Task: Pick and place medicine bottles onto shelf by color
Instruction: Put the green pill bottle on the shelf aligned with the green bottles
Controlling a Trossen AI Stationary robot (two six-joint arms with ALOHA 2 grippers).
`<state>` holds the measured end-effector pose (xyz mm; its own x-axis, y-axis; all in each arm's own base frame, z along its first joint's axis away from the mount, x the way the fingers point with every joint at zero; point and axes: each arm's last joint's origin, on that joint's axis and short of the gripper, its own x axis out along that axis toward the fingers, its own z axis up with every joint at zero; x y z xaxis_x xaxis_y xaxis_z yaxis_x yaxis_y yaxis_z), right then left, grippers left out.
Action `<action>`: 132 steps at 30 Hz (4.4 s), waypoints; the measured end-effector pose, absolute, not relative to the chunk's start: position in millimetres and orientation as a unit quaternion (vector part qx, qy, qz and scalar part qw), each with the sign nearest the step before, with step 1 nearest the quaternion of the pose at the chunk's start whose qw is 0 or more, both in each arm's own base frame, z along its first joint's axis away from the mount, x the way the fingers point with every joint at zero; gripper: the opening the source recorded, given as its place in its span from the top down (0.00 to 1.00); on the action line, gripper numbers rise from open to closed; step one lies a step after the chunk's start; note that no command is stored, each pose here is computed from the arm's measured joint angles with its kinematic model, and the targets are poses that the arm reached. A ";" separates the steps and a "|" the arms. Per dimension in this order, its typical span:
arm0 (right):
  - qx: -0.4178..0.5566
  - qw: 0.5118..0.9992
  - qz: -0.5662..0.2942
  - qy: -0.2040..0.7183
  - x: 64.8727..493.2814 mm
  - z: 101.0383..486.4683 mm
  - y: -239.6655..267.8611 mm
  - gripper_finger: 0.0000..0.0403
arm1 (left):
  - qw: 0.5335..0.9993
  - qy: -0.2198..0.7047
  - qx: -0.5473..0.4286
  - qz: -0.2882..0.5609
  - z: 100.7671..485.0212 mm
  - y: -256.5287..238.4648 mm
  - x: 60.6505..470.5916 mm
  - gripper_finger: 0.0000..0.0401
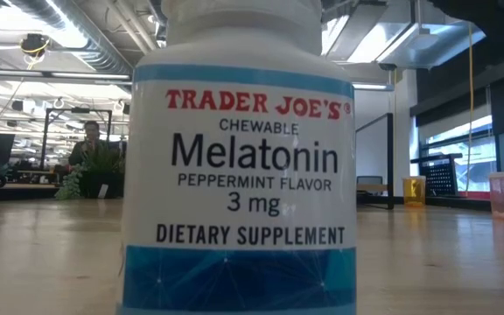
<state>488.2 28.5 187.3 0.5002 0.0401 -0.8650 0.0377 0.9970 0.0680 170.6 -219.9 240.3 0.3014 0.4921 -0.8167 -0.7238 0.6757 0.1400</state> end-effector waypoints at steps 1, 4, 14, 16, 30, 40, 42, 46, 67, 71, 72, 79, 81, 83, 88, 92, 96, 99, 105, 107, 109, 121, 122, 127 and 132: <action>0.035 0.866 -0.005 0.498 488.9 192.0 29.5 0.40 | 0.796 0.451 -0.128 0.382 240.3 -219.8 170.6 0.51; 0.027 0.876 -0.017 0.480 492.9 205.3 34.6 0.40 | 0.796 0.451 -0.128 0.382 240.3 -219.8 170.7 0.51; 0.005 0.881 -0.008 0.474 496.6 207.9 36.1 0.40 | 0.798 0.455 -0.120 0.377 240.3 -219.8 170.7 0.51; 0.000 0.876 0.000 0.482 497.5 200.7 36.8 0.40 | 0.798 0.456 -0.118 0.376 240.4 -219.9 170.7 0.51; -0.051 0.851 0.037 0.521 501.8 160.9 37.5 0.40 | 0.799 0.455 -0.123 0.374 240.2 -220.5 171.3 0.51; -0.028 0.853 -0.003 0.522 503.3 154.6 35.2 0.40 | 0.800 0.454 -0.123 0.373 240.3 -220.5 171.3 0.51; -0.029 0.853 -0.003 0.522 503.4 154.7 35.2 0.40 | 0.800 0.454 -0.124 0.373 240.3 -220.5 171.3 0.51; -0.029 0.853 -0.003 0.521 503.4 154.7 35.4 0.40 | 0.800 0.453 -0.123 0.373 240.3 -220.5 171.3 0.51; -0.026 0.845 -0.004 0.534 504.3 140.3 35.9 0.40 | 0.800 0.453 -0.123 0.373 240.4 -220.5 171.3 0.51; -0.018 0.850 -0.009 0.527 505.7 141.6 36.0 0.40 | 0.801 0.451 -0.121 0.374 240.5 -220.2 171.4 0.51; -0.018 0.849 -0.009 0.527 505.6 141.5 36.0 0.40 | 0.801 0.451 -0.120 0.374 240.6 -220.1 171.2 0.51; -0.019 0.846 -0.009 0.532 506.1 135.7 36.0 0.40 | 0.802 0.451 -0.119 0.374 240.6 -220.0 171.2 0.51; -0.019 0.846 -0.008 0.532 506.6 134.5 36.1 0.40 | 0.802 0.451 -0.119 0.374 240.6 -220.0 171.3 0.51; -0.021 0.846 -0.007 0.533 506.7 133.7 36.1 0.40 | 0.802 0.451 -0.120 0.374 240.6 -220.0 171.3 0.51; -0.027 0.846 -0.003 0.533 507.4 131.8 36.2 0.40 | 0.802 0.450 -0.120 0.374 240.6 -220.1 171.3 0.51; -0.027 0.846 -0.002 0.533 507.5 131.3 36.6 0.47 | 0.802 0.450 -0.120 0.374 240.6 -220.1 171.3 0.51; -0.025 0.846 0.001 0.532 507.7 130.8 37.2 0.57 | 0.802 0.450 -0.120 0.374 240.6 -220.1 171.3 0.51; -0.017 0.846 -0.004 0.532 507.8 130.4 37.4 0.65 | 0.802 0.450 -0.120 0.374 240.5 -220.1 171.3 0.51; -0.019 0.849 -0.007 0.527 508.8 131.0 37.3 0.72 | 0.802 0.450 -0.120 0.374 240.5 -220.1 171.3 0.51; -0.021 0.849 -0.006 0.527 508.8 131.0 37.1 0.71 | 0.802 0.450 -0.120 0.374 240.5 -220.1 171.3 0.51; -0.028 0.850 -0.002 0.527 508.8 130.9 37.1 0.69 | 0.802 0.450 -0.120 0.374 240.5 -220.1 171.3 0.51; -0.063 0.868 -0.013 0.492 508.7 153.7 46.2 0.70 | 0.802 0.450 -0.120 0.374 240.5 -220.1 171.4 0.51; -0.065 0.872 -0.015 0.484 508.9 158.2 47.4 0.69 | 0.802 0.450 -0.120 0.374 240.5 -220.1 171.3 0.51; -0.089 0.882 0.005 0.463 506.5 175.7 59.7 0.69 | 0.802 0.450 -0.120 0.374 240.4 -220.2 171.4 0.51; -0.110 0.894 -0.006 0.434 499.1 204.9 73.7 0.68 | 0.802 0.451 -0.119 0.374 240.4 -220.2 171.3 0.51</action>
